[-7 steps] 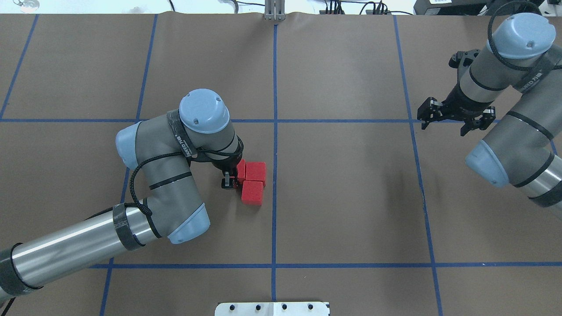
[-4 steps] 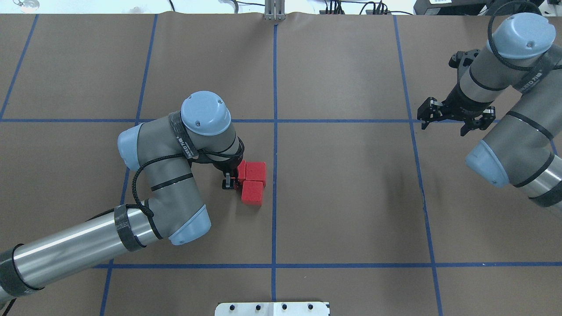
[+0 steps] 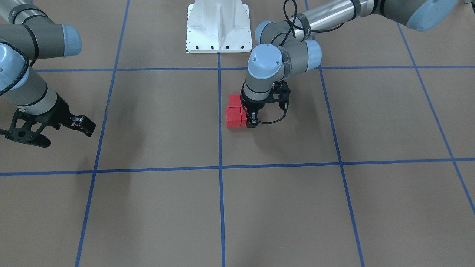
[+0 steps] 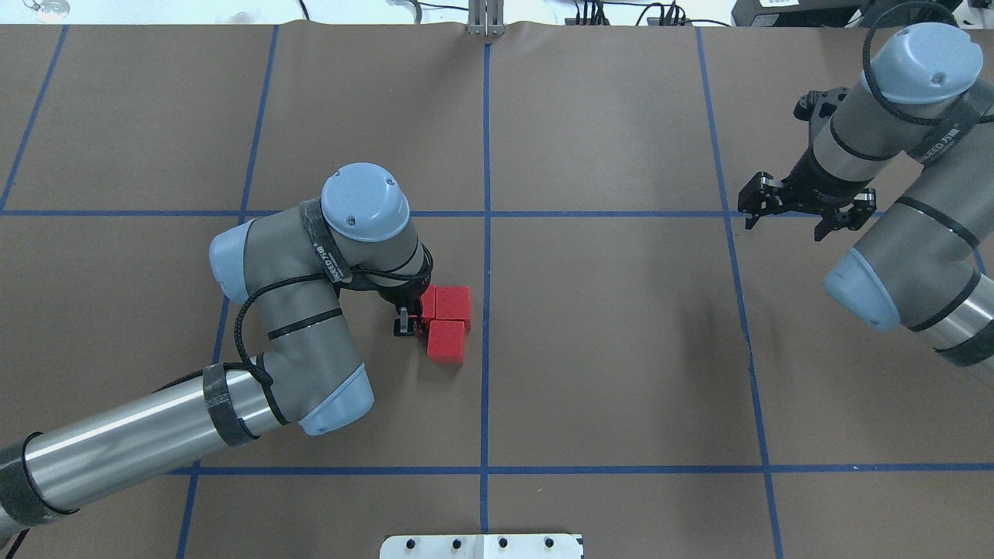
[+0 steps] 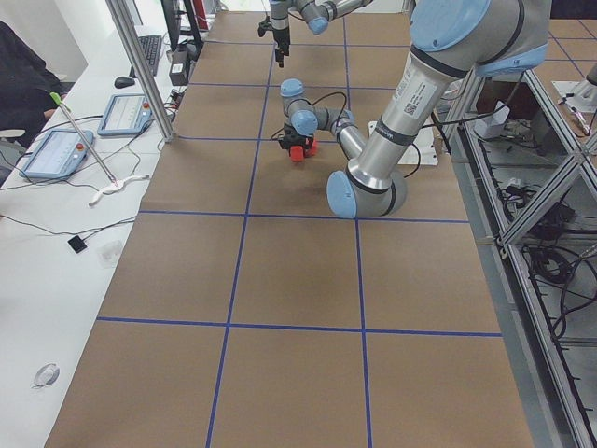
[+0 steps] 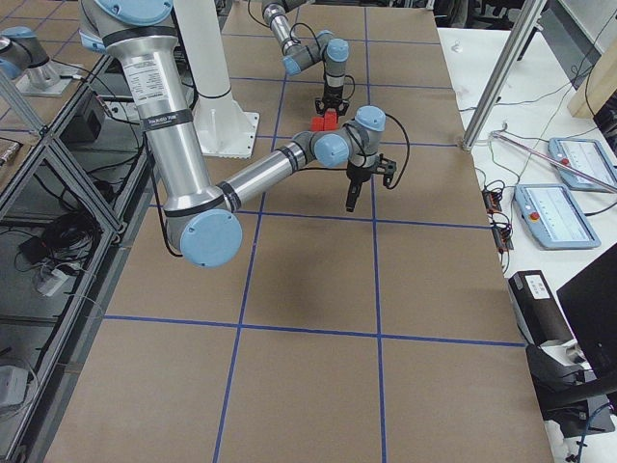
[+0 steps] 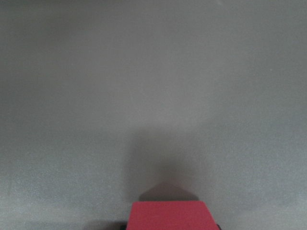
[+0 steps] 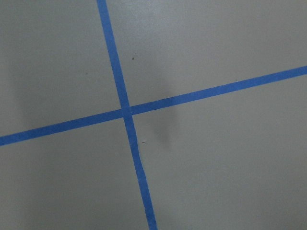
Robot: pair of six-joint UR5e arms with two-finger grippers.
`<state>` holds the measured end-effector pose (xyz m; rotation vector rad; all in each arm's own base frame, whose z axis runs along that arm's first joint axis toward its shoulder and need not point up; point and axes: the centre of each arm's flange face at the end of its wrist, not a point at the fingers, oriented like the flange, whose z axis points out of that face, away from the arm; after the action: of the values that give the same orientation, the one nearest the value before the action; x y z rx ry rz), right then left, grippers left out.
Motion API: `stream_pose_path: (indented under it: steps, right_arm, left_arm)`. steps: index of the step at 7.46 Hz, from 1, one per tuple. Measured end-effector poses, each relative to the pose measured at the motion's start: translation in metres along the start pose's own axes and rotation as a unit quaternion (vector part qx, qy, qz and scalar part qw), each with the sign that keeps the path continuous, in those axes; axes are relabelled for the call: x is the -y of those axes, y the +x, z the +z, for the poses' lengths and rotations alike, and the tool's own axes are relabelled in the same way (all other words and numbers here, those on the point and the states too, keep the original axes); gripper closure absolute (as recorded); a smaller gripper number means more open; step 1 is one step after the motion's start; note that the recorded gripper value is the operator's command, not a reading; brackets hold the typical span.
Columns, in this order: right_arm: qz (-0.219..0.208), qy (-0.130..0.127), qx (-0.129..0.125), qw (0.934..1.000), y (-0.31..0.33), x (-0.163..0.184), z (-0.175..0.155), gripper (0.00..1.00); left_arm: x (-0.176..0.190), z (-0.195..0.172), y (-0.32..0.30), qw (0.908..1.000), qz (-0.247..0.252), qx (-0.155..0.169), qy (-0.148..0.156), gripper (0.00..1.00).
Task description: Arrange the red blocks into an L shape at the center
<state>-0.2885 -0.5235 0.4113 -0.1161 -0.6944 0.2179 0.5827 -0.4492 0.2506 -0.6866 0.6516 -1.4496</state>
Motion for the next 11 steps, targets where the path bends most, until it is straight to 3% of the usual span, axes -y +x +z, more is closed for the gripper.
stream_pose_path:
  steps: [7,11]
  right_arm:
    - [0.000,-0.002,0.002,1.0000,-0.001,-0.001,0.000,0.00]
    - [0.001,-0.001,0.002,1.0000,0.000,0.000,-0.001,0.00]
  left_arm:
    - [0.008,-0.012,-0.002,0.9998,0.019,-0.006,-0.010,0.00]
    - [0.116,-0.043,-0.058,0.9956,0.093,-0.001,-0.013,0.00]
